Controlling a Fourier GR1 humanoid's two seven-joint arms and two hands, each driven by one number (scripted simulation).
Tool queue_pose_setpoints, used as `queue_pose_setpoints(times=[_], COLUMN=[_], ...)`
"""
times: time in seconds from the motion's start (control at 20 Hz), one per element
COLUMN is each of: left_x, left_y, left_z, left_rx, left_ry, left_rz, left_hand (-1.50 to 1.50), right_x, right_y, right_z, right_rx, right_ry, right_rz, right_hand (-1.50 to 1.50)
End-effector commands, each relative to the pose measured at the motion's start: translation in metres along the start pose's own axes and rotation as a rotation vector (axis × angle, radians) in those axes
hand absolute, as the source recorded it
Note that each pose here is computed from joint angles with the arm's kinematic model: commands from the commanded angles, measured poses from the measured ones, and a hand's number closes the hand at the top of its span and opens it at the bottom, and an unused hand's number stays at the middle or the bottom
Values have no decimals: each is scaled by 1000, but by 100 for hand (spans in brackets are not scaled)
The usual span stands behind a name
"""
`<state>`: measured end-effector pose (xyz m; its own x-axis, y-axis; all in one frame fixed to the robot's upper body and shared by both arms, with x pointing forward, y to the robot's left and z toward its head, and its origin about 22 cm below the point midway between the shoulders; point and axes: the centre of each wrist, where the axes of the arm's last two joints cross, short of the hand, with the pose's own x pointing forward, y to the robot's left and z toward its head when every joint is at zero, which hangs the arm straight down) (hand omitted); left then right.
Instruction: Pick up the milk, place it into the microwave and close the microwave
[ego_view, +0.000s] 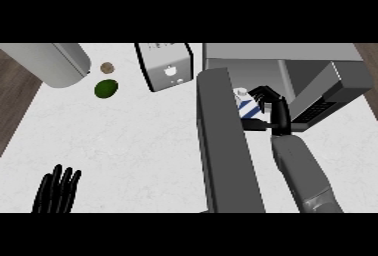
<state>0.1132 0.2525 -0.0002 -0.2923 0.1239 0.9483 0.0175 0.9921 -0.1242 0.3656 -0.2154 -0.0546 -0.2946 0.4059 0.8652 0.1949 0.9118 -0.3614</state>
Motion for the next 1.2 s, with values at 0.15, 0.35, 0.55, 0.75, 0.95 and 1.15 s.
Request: queue_pose_setpoints(times=[0.15, 0.35, 0.55, 0.75, 0.95, 1.15], left_x=[-13, -15, -15, -9, -20, -19], left_y=[9, -8, -4, 0, 0, 0], left_z=[7, -9, -10, -17, -22, -26], left_rx=[-31, -54, -71, -69, -73, -97], left_ry=[4, -13, -6, 6, 20, 21], left_rz=[4, 38, 17, -76, -116, -123], left_hand=[-150, -150, -150, -150, -150, -150], right_x=[12, 17, 23, 16, 30, 23], right_y=[-12, -12, -23, -33, -49, -36], right_z=[-43, -55, -68, -65, -86, -75], right_rx=[-40, -46, -111, -172, -252, -224], right_ry=[34, 66, 54, 52, 44, 36], right_rz=[201, 254, 361, 449, 488, 583], right_hand=[150, 150, 150, 150, 150, -150])
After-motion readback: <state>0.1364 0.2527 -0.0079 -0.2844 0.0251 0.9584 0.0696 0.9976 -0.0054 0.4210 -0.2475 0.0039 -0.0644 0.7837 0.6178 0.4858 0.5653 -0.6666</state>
